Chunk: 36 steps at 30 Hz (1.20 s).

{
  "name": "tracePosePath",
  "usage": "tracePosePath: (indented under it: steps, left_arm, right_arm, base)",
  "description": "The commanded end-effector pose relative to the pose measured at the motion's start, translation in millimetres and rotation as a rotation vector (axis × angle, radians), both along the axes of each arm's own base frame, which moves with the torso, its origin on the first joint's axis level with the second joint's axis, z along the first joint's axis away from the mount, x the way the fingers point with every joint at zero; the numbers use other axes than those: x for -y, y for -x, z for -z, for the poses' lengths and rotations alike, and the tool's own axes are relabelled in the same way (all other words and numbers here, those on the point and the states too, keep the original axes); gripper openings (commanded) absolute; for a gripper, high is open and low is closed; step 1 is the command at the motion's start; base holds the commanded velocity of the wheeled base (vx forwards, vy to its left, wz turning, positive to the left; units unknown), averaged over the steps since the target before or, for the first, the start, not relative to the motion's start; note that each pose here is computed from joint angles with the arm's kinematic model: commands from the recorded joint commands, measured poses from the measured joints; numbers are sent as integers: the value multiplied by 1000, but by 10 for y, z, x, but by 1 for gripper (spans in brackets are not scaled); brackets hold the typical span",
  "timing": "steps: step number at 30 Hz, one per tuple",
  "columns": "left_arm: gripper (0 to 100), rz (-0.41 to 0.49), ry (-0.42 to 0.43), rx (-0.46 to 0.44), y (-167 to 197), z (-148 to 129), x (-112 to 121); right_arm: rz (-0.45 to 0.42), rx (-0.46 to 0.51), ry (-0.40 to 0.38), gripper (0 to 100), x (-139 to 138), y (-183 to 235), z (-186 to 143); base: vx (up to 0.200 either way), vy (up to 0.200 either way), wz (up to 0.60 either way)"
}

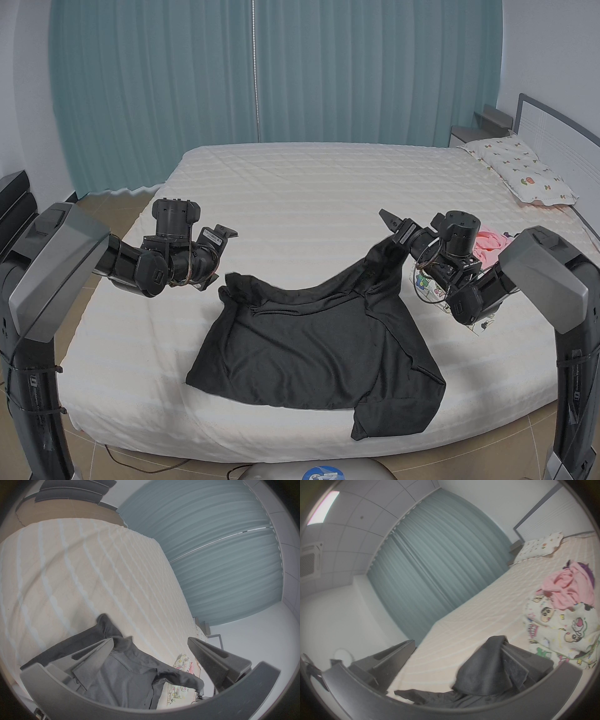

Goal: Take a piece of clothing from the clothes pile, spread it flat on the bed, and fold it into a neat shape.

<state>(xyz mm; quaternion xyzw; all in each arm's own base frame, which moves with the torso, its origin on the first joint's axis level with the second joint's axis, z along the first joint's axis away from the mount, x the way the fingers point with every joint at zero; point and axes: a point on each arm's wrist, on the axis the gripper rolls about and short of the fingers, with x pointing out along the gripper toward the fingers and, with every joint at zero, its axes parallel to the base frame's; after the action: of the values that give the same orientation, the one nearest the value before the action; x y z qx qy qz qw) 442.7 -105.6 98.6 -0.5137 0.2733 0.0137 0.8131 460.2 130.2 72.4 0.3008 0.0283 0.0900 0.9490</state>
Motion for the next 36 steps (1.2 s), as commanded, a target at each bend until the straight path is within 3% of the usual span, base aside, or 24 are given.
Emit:
tracePosePath:
  steps: [1,5,6,7,11,13,19,23,25,29,36]
  left_arm:
    - [100,-23,-10,-31,-67,158,-78]
    - [100,-35,-14,-45,-57,179,-137]
    - [100,-37,-17,-60,-20,191,-173]
    - [100,-35,-22,-72,32,192,-182]
    - [100,11,-36,-102,289,153,-225]
    - [100,44,-28,-117,409,128,-247]
    - [100,84,6,-149,693,155,-357]
    - [100,106,25,-172,910,340,-404]
    - [100,110,26,-169,995,422,-413]
    - [100,119,19,-185,1147,543,-413]
    - [100,174,-65,-222,1320,655,-425]
  right_arm:
    - [124,-109,66,100,99,-220,525]
    - [166,-129,143,100,237,-218,559]
    - [165,-166,237,100,330,-140,631]
    - [158,-179,270,100,364,-79,621]
    - [75,-204,270,100,376,128,550]
    - [84,-145,253,100,414,82,393]
    - [223,17,152,100,601,-256,15]
    - [231,94,-38,100,580,-354,-178]
    - [212,56,-65,100,550,-328,-134]
    - [166,-69,14,100,590,-146,26]
    - [25,-265,96,100,587,601,295]
  base:
    - [0,0,0]
    - [0,0,0]
    - [0,0,0]
    - [0,0,0]
    - [0,0,0]
    - [0,0,0]
    - [0,0,0]
    - [0,0,0]
    - [0,0,0]
    - [0,0,0]
    - [0,0,0]
